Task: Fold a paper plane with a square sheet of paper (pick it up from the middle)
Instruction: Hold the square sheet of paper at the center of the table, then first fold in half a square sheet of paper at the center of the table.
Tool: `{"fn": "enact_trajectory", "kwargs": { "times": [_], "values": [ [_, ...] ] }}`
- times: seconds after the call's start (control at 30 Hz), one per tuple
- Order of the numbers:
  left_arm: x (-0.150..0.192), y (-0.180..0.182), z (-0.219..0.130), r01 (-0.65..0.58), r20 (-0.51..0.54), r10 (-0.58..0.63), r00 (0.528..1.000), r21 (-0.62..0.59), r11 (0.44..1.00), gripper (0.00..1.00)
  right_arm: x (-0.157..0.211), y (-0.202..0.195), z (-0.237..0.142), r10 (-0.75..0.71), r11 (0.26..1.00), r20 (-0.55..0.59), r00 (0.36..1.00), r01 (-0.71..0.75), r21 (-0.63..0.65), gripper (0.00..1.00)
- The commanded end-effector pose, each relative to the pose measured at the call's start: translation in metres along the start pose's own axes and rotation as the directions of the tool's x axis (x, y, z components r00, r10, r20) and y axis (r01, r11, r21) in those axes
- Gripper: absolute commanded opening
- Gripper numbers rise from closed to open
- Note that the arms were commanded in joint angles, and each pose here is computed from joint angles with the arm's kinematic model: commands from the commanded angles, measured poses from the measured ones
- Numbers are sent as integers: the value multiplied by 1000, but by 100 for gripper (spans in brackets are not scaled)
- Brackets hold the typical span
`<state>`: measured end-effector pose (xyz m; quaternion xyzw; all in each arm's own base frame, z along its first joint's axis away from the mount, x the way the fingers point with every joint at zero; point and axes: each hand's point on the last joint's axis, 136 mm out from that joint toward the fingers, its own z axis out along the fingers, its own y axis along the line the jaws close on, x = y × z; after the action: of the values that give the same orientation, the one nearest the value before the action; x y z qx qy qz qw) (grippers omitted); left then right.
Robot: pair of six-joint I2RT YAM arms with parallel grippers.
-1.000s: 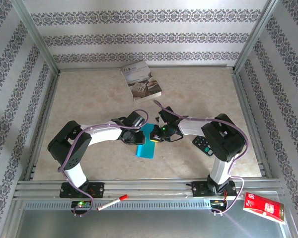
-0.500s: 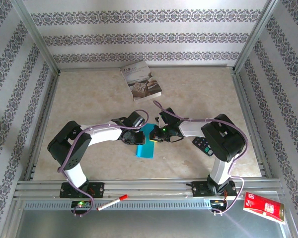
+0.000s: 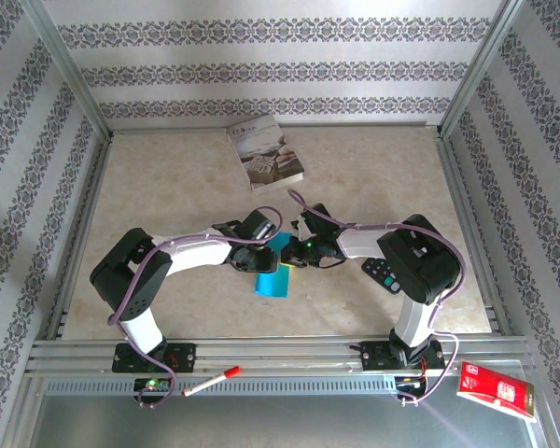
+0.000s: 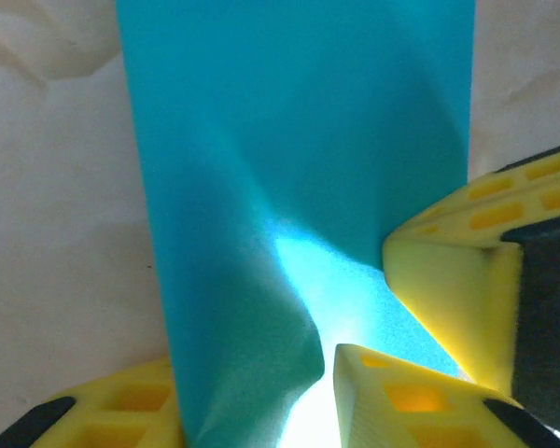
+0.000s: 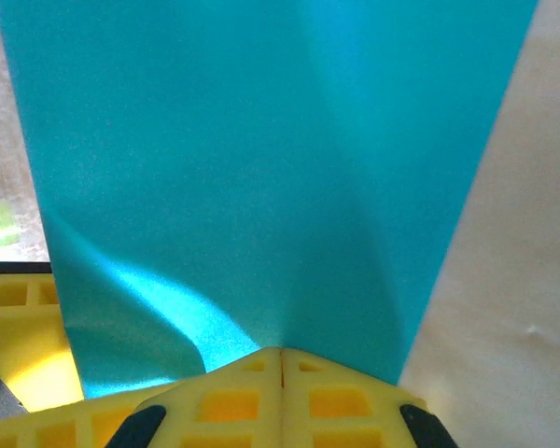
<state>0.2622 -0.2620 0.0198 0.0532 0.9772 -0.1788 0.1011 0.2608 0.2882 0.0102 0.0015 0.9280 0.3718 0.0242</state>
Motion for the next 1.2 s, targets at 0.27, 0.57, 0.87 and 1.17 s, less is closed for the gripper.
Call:
{"fn": "enact_trajectory", "kwargs": {
  "times": [0.27, 0.57, 0.87, 1.17],
  "values": [
    [-15, 10, -60, 27, 114, -16, 993, -95, 995, 60, 45, -96, 7, 145, 938, -73, 987, -114, 327, 0],
    [-27, -17, -62, 29, 125, -32, 992, 28, 999, 33, 45, -98, 6, 146, 936, -68, 987, -115, 333, 0],
    [-41, -20, -34, 28, 101, -35, 994, 65, 997, 17, 44, -98, 5, 147, 935, -63, 987, -118, 335, 0],
    [-32, 13, 3, 73, 28, -73, 997, 17, 997, 14, 46, -101, 4, 149, 930, -61, 987, -119, 349, 0]
  ]
}}
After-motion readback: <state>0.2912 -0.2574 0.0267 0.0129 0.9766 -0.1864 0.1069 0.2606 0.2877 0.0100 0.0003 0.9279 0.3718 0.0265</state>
